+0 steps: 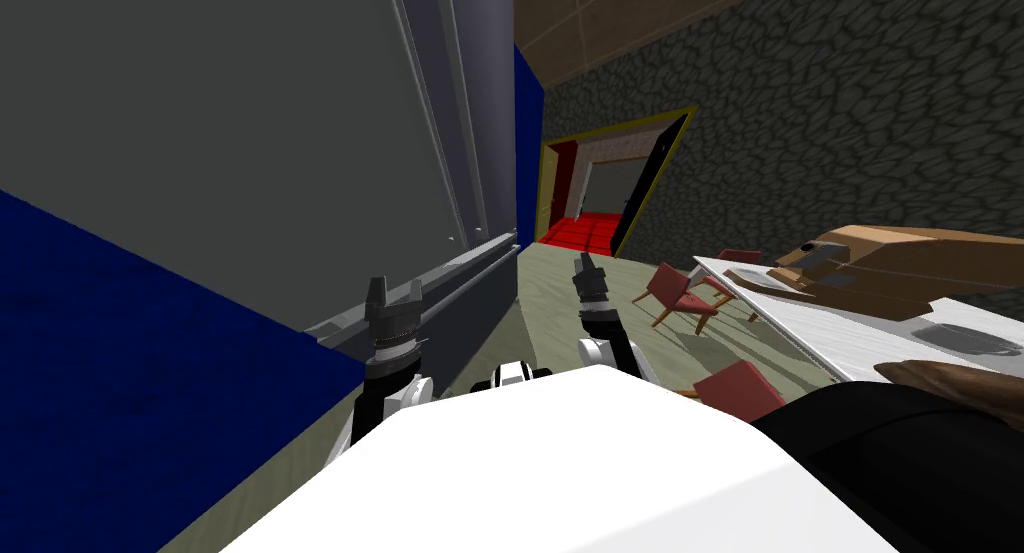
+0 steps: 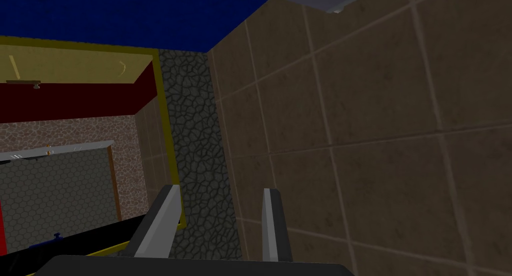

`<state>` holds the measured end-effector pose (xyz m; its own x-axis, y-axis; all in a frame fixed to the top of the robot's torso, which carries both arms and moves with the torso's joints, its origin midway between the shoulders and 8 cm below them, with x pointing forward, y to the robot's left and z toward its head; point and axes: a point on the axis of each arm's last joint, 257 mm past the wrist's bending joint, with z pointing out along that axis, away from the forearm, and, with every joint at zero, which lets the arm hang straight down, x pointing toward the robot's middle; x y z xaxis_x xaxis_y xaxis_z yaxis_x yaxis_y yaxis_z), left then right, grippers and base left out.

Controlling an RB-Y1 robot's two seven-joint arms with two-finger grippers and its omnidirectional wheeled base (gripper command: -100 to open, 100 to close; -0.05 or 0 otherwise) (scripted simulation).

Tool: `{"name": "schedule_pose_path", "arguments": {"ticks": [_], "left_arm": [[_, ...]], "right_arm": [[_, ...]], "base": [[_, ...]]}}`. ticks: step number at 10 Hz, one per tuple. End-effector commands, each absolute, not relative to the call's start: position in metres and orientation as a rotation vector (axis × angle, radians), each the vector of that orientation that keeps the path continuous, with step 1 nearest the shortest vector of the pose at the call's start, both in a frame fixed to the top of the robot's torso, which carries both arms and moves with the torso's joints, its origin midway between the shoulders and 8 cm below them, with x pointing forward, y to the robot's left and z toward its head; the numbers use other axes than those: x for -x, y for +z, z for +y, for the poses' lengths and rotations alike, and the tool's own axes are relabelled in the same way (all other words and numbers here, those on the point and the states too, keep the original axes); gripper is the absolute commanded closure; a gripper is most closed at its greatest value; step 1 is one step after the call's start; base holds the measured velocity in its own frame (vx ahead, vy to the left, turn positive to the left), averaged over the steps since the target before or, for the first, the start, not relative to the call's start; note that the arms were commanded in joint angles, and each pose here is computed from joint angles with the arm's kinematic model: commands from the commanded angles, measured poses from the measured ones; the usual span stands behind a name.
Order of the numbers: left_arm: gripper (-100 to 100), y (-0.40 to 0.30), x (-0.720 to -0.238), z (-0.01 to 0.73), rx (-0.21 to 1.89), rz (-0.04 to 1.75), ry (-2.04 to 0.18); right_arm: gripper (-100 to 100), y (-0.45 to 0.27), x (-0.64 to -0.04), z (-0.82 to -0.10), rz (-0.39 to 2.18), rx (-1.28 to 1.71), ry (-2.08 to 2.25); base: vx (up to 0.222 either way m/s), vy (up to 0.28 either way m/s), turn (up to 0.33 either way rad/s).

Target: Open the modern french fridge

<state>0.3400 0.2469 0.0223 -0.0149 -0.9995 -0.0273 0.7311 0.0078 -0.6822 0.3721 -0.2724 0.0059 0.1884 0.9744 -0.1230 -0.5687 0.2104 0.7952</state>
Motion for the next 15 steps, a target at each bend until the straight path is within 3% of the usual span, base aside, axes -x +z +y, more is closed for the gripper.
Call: {"name": "schedule_pose_path", "arguments": {"ticks": [1,15], "left_arm": [[-100,0.016,-0.343,0.25,0.593,0.594,-1.522],[-100,-0.02,-0.364,0.268,0.761,0.481,-1.644]], "right_arm": [[0,0.006,-0.372,-0.272,0.727,-0.689,1.215],[0,0.006,-0.372,-0.272,0.727,-0.689,1.215]], "base": [[0.231,-0.119,-0.028],[0.21,-0.097,-0.024]]}}
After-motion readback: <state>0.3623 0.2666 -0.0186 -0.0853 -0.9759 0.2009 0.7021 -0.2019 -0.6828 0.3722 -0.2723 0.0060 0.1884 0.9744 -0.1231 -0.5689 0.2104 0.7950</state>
